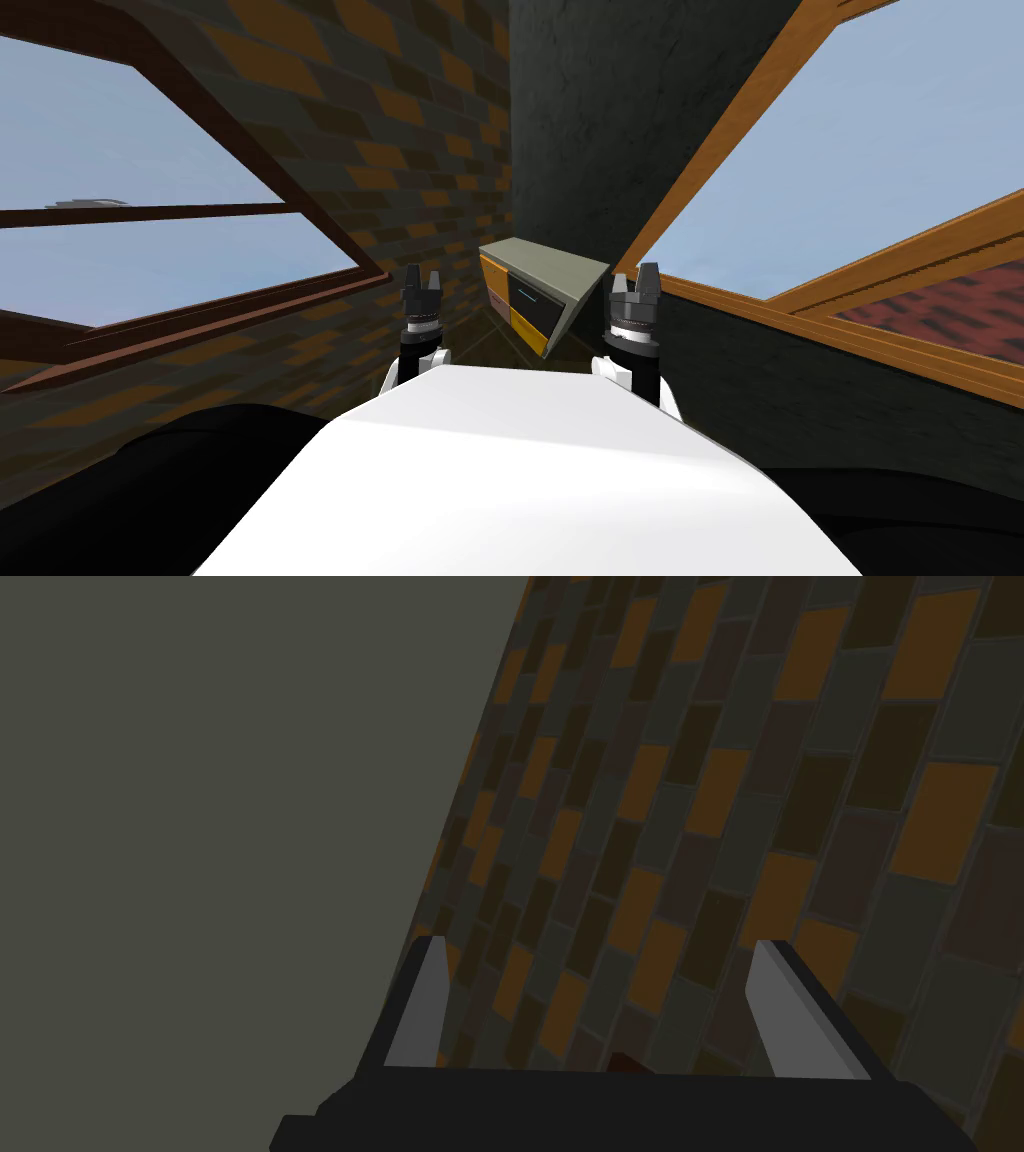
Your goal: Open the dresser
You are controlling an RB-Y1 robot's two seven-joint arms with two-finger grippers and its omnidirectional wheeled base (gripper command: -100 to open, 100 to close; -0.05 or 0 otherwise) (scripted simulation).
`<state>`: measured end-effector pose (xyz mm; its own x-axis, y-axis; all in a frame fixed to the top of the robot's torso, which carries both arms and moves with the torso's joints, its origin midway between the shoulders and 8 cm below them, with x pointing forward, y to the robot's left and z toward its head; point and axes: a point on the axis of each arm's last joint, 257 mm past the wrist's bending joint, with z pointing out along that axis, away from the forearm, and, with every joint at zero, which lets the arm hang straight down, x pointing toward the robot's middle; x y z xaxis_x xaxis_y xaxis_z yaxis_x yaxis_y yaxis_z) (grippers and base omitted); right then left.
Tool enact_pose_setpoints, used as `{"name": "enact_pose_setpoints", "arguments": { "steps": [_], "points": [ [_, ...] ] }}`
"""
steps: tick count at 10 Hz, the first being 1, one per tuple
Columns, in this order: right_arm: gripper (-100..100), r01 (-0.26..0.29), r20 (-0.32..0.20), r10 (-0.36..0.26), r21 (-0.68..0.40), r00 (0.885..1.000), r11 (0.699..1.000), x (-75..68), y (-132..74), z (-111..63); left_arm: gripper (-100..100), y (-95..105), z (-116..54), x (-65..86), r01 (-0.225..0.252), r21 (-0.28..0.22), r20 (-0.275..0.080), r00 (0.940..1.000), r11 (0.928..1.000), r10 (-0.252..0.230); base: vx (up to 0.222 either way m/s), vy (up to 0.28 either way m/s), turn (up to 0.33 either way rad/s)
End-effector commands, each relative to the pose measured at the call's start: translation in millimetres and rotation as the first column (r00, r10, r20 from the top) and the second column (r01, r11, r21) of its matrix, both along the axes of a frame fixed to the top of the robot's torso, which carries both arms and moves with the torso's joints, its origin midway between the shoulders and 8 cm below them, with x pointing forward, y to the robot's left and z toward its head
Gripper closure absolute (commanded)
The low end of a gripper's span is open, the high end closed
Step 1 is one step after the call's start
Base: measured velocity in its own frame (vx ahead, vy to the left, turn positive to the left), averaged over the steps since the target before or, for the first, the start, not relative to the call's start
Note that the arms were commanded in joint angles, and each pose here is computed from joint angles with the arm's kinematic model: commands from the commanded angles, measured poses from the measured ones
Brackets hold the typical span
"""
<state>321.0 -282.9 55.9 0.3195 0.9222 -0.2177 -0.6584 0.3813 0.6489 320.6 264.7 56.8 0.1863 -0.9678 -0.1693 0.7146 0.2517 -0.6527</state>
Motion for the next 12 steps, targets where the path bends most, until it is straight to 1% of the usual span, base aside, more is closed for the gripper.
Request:
{"name": "enact_pose_setpoints", "arguments": {
  "steps": [1, 9, 10, 12],
  "points": [
    [0, 0.0, 0.0, 0.0, 0.0, 1.0, 1.0, 0.0, 0.0, 0.0, 0, 0.0, 0.0, 0.0, 0.0, 0.0, 0.0, 1.0, 1.0, 0.0, 0.0, 0.0, 0.0],
    [0, 0.0, 0.0, 0.0, 0.0, 1.0, 1.0, -0.1, 0.0, 0.1, 0, 0.0, 0.1, -0.1, 0.0, 0.0, 0.0, 1.0, 1.0, 0.0, 0.0, 0.0, 0.0],
    [-100, -0.008, -0.011, 0.007, -0.051, 1.0, 0.999, 3.0, 4.6, -3.3, 0, 0.0, 0.1, -0.1, 0.0, 0.0, 0.0, 1.0, 1.0, 0.0, 0.017, 0.016, -0.032],
    [-100, -0.002, -0.027, -0.002, -0.127, 1.0, 0.992, 8.4, 8.1, -10.6, 0, 0.0, -0.1, 0.0, 0.0, 0.0, 0.0, 1.0, 1.0, 0.0, 0.044, 0.046, -0.059]
  ]
}}
